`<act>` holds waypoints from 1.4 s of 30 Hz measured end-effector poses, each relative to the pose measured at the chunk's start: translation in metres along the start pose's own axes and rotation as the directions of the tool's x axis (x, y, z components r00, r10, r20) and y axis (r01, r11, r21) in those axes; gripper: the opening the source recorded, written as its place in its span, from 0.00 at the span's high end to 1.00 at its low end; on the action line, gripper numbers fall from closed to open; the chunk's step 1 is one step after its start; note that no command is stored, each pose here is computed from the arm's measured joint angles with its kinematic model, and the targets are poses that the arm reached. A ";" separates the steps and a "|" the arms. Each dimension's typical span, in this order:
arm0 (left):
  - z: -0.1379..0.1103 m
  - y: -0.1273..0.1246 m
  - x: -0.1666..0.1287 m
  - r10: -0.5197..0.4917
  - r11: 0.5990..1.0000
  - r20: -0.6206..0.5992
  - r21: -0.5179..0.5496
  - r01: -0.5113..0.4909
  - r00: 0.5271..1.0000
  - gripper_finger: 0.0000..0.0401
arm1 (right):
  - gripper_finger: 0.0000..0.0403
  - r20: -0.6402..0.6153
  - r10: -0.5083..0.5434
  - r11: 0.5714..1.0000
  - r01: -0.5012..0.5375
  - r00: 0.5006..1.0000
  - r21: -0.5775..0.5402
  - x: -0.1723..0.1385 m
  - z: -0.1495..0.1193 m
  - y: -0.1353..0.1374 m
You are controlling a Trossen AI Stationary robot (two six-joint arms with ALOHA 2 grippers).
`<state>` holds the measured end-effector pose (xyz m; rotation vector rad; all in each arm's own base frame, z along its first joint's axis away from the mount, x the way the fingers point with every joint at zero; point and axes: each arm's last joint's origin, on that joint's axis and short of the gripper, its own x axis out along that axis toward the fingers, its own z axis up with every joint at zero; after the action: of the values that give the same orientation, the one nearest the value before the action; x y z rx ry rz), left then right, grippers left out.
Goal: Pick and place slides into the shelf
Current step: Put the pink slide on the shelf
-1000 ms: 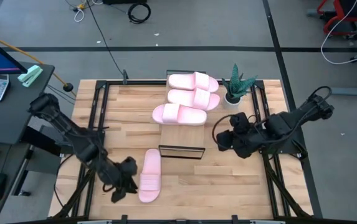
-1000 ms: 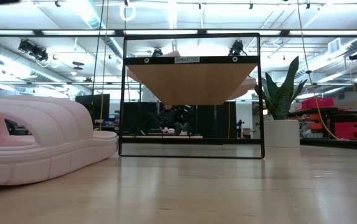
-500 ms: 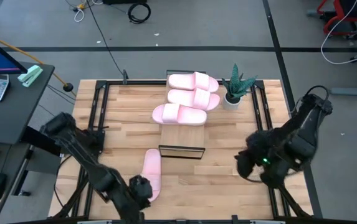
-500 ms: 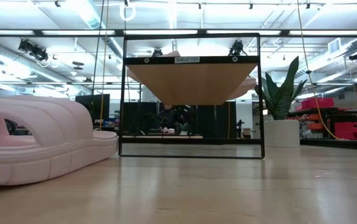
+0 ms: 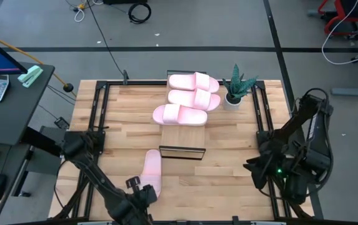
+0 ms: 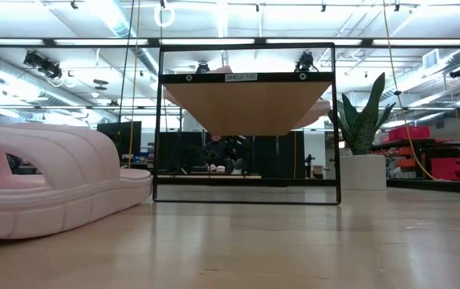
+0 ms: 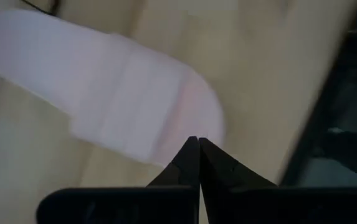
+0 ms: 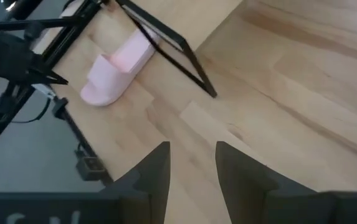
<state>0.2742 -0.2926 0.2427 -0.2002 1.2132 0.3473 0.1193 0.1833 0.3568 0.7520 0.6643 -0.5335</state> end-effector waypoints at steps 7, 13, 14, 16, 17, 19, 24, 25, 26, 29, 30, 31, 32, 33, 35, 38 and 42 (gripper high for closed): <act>-0.014 -0.004 0.019 0.126 0.992 0.012 0.009 -0.126 0.992 0.92 | 0.67 0.026 -0.053 0.996 0.051 0.998 0.079 0.018 -0.015 -0.012; -0.020 -0.013 0.033 0.147 0.989 0.062 0.019 -0.149 0.987 0.76 | 0.67 0.008 -0.031 0.990 0.030 0.999 0.141 0.033 -0.030 -0.015; -0.020 -0.013 0.036 0.158 0.987 0.061 0.015 -0.159 0.986 0.73 | 0.67 0.006 -0.025 0.989 0.024 1.000 0.149 0.035 -0.032 -0.015; -0.021 -0.013 0.040 0.177 0.984 0.058 0.013 -0.178 0.983 0.67 | 0.67 0.001 -0.015 0.987 0.014 1.000 0.161 0.038 -0.035 -0.015; -0.022 -0.014 0.043 0.183 0.983 0.056 0.016 -0.185 0.981 0.64 | 0.67 -0.001 -0.010 0.986 0.010 1.000 0.166 0.039 -0.036 -0.015; -0.023 -0.015 0.049 0.196 0.980 0.052 0.023 -0.197 0.979 0.58 | 0.67 -0.001 -0.010 0.986 0.010 1.000 0.166 0.041 -0.037 -0.015; -0.027 -0.017 0.059 0.229 0.970 0.042 0.072 -0.232 0.973 0.47 | 0.67 -0.001 -0.009 0.986 0.009 1.000 0.167 0.041 -0.037 -0.015; -0.027 -0.017 0.060 0.231 0.968 0.041 0.093 -0.234 0.972 0.45 | 0.67 -0.001 -0.009 0.986 0.009 1.000 0.166 0.041 -0.037 -0.015; -0.027 -0.017 0.060 0.232 0.965 0.040 0.114 -0.236 0.972 0.43 | 0.67 -0.001 -0.009 0.986 0.009 1.000 0.166 0.041 -0.037 -0.015; -0.025 -0.014 0.061 0.255 0.956 0.033 0.140 -0.257 0.966 0.41 | 0.67 -0.001 -0.009 0.986 0.009 1.000 0.166 0.041 -0.037 -0.015; -0.024 -0.012 0.061 0.267 0.953 0.029 0.141 -0.268 0.963 0.40 | 0.67 -0.001 -0.009 0.986 0.009 1.000 0.166 0.041 -0.037 -0.015; -0.024 -0.010 0.061 0.288 0.946 0.023 0.144 -0.289 0.957 0.40 | 0.67 -0.001 -0.009 0.986 0.009 1.000 0.166 0.041 -0.037 -0.015; -0.023 -0.007 0.061 0.309 0.941 0.019 0.137 -0.309 0.951 0.41 | 0.67 -0.001 -0.009 0.986 0.009 1.000 0.166 0.041 -0.037 -0.015; -0.022 -0.006 0.061 0.321 0.937 0.015 0.137 -0.320 0.947 0.42 | 0.67 -0.001 -0.009 0.986 0.009 1.000 0.166 0.041 -0.037 -0.015; -0.019 -0.003 0.062 0.335 0.933 0.017 0.131 -0.335 0.942 0.44 | 0.67 0.001 -0.008 0.986 0.008 1.000 0.166 0.041 -0.037 -0.015; -0.015 -0.003 0.063 0.331 0.935 0.038 0.124 -0.333 0.943 0.46 | 0.67 0.010 -0.004 0.986 0.002 1.000 0.166 0.041 -0.037 -0.015; -0.013 -0.005 0.064 0.311 0.942 0.050 0.117 -0.315 0.949 0.48 | 0.67 0.016 -0.002 0.986 -0.001 1.000 0.165 0.041 -0.037 -0.015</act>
<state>0.2839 -0.2917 0.1775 0.1079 1.2328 0.5487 0.1242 0.1936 0.3013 0.9025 0.6103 -0.5997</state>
